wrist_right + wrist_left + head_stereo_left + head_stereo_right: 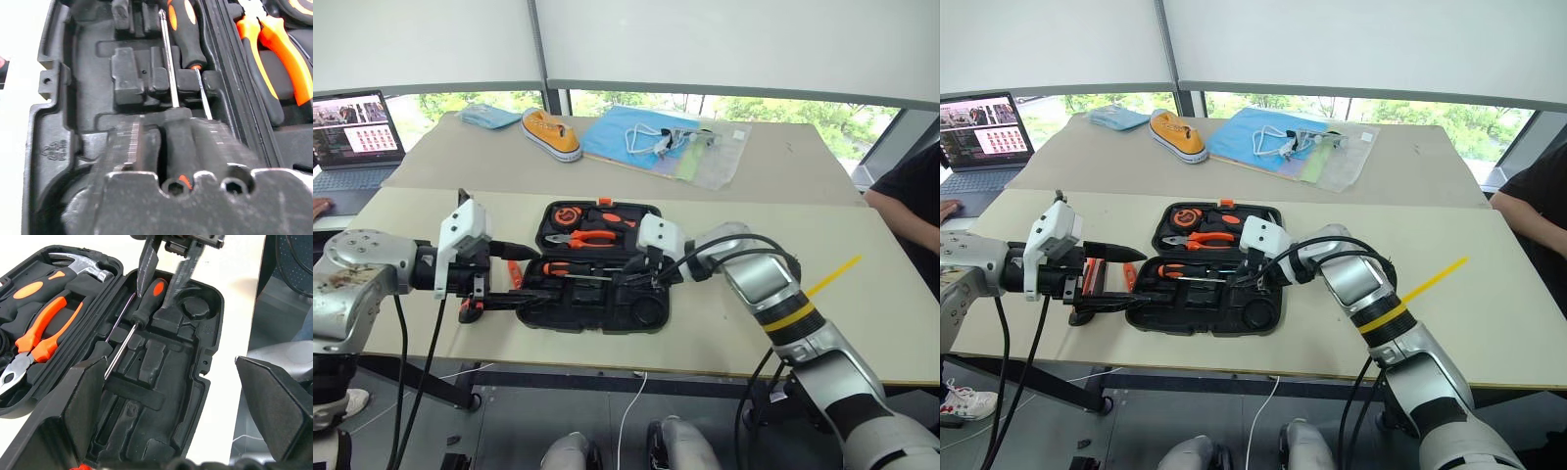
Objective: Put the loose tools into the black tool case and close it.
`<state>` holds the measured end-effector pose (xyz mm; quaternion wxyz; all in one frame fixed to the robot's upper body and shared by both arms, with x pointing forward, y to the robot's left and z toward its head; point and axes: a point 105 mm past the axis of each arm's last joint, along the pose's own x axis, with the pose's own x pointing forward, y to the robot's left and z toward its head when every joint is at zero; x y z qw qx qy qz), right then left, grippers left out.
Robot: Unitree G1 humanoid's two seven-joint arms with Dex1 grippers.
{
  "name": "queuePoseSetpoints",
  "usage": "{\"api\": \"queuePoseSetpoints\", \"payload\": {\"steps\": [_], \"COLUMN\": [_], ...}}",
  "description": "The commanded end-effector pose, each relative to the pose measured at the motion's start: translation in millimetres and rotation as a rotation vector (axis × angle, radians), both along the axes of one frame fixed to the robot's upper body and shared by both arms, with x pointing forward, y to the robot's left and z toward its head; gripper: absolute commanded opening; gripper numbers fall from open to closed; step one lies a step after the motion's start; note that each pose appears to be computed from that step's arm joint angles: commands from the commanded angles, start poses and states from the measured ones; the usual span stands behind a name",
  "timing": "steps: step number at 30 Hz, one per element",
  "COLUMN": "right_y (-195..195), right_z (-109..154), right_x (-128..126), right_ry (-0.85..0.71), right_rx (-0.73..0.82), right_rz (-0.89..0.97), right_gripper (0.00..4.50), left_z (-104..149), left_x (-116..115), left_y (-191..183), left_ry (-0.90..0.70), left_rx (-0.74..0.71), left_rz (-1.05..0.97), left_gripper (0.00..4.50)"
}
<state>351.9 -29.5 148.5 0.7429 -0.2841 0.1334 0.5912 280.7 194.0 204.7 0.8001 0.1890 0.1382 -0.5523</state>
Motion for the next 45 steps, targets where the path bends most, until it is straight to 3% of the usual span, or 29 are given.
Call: {"api": "queuePoseSetpoints", "payload": {"steps": [1,7,12,17,22,25,29,33,36,39,45], "right_y": [7.9,8.6,8.4,14.0,10.2,-7.1,-30.1,-47.8,-58.5,-61.4,-61.8], "right_z": [4.1,-32.7,-33.6,-8.8,51.8,76.8,89.7,88.9,82.1,79.8,76.6], "right_x": [5.1,5.4,6.0,1.9,-17.4,-46.9,-74.8,-84.6,-83.9,-82.7,-79.8], "right_ry": [-0.051,-0.062,-0.063,-0.075,-0.024,0.046,0.073,0.081,0.059,0.056,0.037], "right_rx": [-0.004,-0.136,-0.128,-0.041,0.211,0.310,0.350,0.340,0.298,0.291,0.295], "right_rz": [0.006,0.021,0.011,0.021,0.052,0.152,0.253,0.259,0.229,0.210,0.174], "right_gripper": [0.02,0.02,0.02,0.02,0.02,0.70,2.17,3.64,4.40,4.40,4.40], "left_z": [7.9,6.0,4.4,-1.1,-3.5,-9.1,-18.7,-36.1,-55.3,-56.0,-33.5], "left_x": [1.0,1.8,2.9,2.7,-0.8,-12.3,-30.6,-59.2,-86.3,-84.7,-44.9], "left_y": [-0.6,0.1,0.5,1.7,14.2,39.9,76.1,116.2,142.8,147.0,128.4], "left_ry": [-0.037,-0.034,-0.033,-0.026,-0.020,0.005,0.026,0.055,0.090,0.100,0.140], "left_rx": [-0.003,-0.003,-0.007,-0.012,-0.051,-0.091,-0.137,-0.150,-0.111,-0.108,-0.133], "left_rz": [-0.002,0.003,0.007,0.018,0.122,0.277,0.497,0.729,0.912,0.979,0.996], "left_gripper": [4.50,4.50,4.50,4.50,4.50,4.50,4.50,4.50,4.50,4.50,4.50]}}
